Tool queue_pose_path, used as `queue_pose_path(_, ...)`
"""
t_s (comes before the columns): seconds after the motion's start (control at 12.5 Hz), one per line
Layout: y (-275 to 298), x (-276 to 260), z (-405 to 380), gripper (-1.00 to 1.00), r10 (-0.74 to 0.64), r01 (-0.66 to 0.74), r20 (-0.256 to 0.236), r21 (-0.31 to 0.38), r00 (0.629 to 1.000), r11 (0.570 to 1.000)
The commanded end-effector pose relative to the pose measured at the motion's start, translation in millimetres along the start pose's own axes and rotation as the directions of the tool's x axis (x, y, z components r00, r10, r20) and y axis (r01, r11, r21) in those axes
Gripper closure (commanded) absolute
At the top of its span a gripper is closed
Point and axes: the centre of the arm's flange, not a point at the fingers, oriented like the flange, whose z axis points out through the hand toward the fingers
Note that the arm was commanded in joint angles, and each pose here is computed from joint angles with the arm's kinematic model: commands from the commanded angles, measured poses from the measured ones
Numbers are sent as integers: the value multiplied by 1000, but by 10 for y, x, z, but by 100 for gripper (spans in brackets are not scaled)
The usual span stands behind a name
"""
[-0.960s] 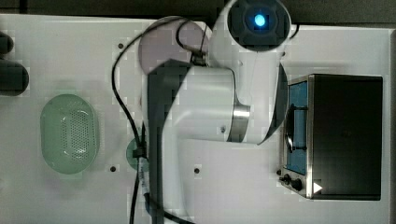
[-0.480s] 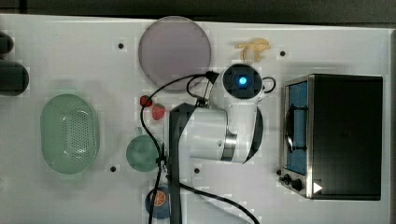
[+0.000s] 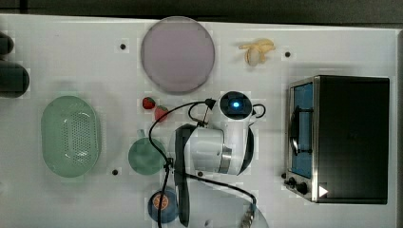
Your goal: Pick ketchup from plate and place it on table.
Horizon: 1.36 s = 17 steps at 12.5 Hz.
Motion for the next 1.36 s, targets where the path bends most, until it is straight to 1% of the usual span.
queue_pose_path(0.08,-45,134,-296,-100,35,-32,-95,25,995,999)
queue_pose_path(0.24,-92,158,-671,-100,49,-44,-147,36,988,998)
queue_pose_path(0.4,-165,96,-1311,-100,107,-97,-202,58,973,994)
queue_pose_path(0.48,-200,29,-1688,-100,172,-159,-222,77,960,984)
queue_pose_path(0.64,-271,-140,-2507,-100,301,-274,-273,132,914,953)
queue_pose_path(0.72,-288,-255,-2879,-100,343,-312,-288,150,894,938)
queue_pose_path(0.8,-283,-380,-3185,-100,401,-367,-283,167,872,915)
queue_pose_path(0.88,-270,-512,-3409,-100,470,-438,-253,173,846,882)
queue_pose_path(0.96,-247,-634,-3573,-100,542,-515,-217,170,812,840)
queue_pose_path(1.04,-236,-747,-3702,-100,583,-561,-191,160,790,812)
queue_pose_path(1.12,-233,-826,-3789,-100,588,-569,-179,147,789,809)
queue_pose_path(1.36,-251,-863,-3963,-100,585,-559,-206,173,784,811)
